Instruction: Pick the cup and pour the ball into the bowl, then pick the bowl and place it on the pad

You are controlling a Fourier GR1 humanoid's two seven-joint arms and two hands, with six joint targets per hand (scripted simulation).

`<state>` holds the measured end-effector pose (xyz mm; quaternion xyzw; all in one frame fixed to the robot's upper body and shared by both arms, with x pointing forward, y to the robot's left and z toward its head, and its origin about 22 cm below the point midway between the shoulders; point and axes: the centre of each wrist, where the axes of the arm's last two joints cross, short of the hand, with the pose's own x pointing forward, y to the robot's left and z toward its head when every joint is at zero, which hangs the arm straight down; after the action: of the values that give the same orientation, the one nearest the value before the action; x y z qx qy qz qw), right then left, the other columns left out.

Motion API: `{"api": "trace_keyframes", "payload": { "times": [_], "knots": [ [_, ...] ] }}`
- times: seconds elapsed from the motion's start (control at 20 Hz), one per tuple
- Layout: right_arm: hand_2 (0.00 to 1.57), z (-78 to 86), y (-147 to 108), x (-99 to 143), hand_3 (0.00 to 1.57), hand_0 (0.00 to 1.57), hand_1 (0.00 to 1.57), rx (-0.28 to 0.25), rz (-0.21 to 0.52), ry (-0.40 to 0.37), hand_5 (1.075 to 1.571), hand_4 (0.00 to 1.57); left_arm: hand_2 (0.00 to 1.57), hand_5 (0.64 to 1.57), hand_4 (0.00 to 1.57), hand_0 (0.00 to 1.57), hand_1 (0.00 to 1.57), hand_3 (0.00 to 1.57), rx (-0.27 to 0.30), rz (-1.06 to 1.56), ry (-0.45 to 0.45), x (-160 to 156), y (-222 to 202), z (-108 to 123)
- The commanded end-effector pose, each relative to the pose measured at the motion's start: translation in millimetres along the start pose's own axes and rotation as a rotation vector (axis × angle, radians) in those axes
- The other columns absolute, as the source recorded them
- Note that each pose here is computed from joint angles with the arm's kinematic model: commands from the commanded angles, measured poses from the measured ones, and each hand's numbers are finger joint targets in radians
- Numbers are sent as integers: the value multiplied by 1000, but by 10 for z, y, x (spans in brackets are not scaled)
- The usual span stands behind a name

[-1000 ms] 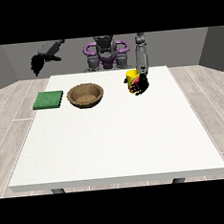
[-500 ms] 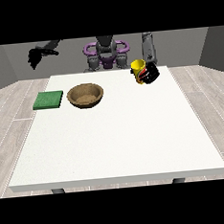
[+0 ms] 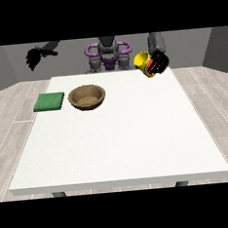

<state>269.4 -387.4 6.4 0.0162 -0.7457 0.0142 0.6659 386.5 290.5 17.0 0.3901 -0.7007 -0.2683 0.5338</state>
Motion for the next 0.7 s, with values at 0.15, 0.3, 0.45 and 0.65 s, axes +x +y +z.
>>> {"api": "trace_keyframes", "payload": {
  "times": [0.15, 0.3, 0.45, 0.65],
  "knots": [
    [0, 98, -328, -84, 0, 0, 0, -43, -12, -25, 1569, 0, 1571, 1287, 1530, 1495, 1495, 1571, -13, -112, -56, 636, -178, -225],
    [0, -81, -23, -71, 0, 0, 0, -12, -25, -7, 1569, 0, 1571, 1245, 1507, 1496, 1496, 1571, 5, -234, -31, 805, -198, -350],
    [0, 50, -46, -160, 0, 0, 0, 24, -17, 24, 1570, 0, 1571, 1211, 1571, 1516, 1516, 1571, -6, -356, -41, 985, -308, -371],
    [0, -4, -131, -125, 0, 0, 0, 6, -26, 64, 1571, 0, 1571, 1244, 1571, 1554, 1554, 1571, -40, -561, -156, 1309, -574, -302]
  ]
}}
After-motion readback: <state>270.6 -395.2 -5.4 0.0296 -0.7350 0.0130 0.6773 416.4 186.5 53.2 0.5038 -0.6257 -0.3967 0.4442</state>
